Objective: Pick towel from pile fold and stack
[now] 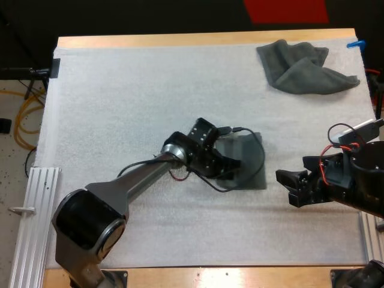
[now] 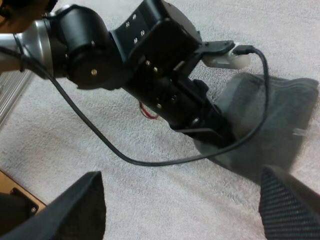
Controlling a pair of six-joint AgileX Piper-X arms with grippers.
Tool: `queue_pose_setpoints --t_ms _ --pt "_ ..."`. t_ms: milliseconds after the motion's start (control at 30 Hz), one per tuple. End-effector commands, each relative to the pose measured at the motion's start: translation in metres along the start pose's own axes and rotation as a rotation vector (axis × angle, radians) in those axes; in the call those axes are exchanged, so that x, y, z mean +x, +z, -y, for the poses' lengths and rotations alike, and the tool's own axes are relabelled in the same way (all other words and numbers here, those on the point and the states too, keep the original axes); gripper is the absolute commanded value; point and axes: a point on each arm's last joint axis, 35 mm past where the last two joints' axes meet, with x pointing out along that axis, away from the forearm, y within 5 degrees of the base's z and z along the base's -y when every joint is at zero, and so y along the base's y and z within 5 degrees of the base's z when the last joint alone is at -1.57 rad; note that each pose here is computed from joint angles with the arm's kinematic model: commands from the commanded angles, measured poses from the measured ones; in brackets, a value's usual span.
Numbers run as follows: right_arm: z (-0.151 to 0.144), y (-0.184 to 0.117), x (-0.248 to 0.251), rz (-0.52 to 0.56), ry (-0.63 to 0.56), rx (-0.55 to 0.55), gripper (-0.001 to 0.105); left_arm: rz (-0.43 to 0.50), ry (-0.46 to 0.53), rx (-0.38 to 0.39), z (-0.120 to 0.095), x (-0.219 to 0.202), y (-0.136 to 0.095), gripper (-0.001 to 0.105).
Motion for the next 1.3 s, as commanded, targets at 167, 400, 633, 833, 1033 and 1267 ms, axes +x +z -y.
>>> queue_pose_setpoints --t_ms 167,400,633,833,1033,1267 --pt "0.0 0.002 -0.002 0.016 0.002 -0.001 0.063 0.115 0.115 0.036 -0.033 -0.055 0.02 0.0" --pt "0.0 0.002 -0.002 0.016 0.002 -0.001 0.063 0.154 0.277 -0.012 -0.094 -0.109 0.033 0.0" --pt "0.0 0.005 -0.002 0.04 0.0 -0.004 0.063 0.168 0.517 -0.087 -0.162 -0.156 0.038 0.0" --pt "0.0 0.006 -0.002 0.046 0.0 -0.005 0.063 0.237 0.632 -0.14 -0.194 -0.2 0.047 0.0" --pt "0.0 0.007 -0.003 0.064 0.0 -0.008 0.063 0.284 0.656 -0.191 -0.214 -0.225 0.049 0.0" --pt "-0.001 0.008 -0.003 0.067 0.003 -0.008 0.063 0.282 0.666 -0.152 -0.222 -0.229 0.048 0.0"
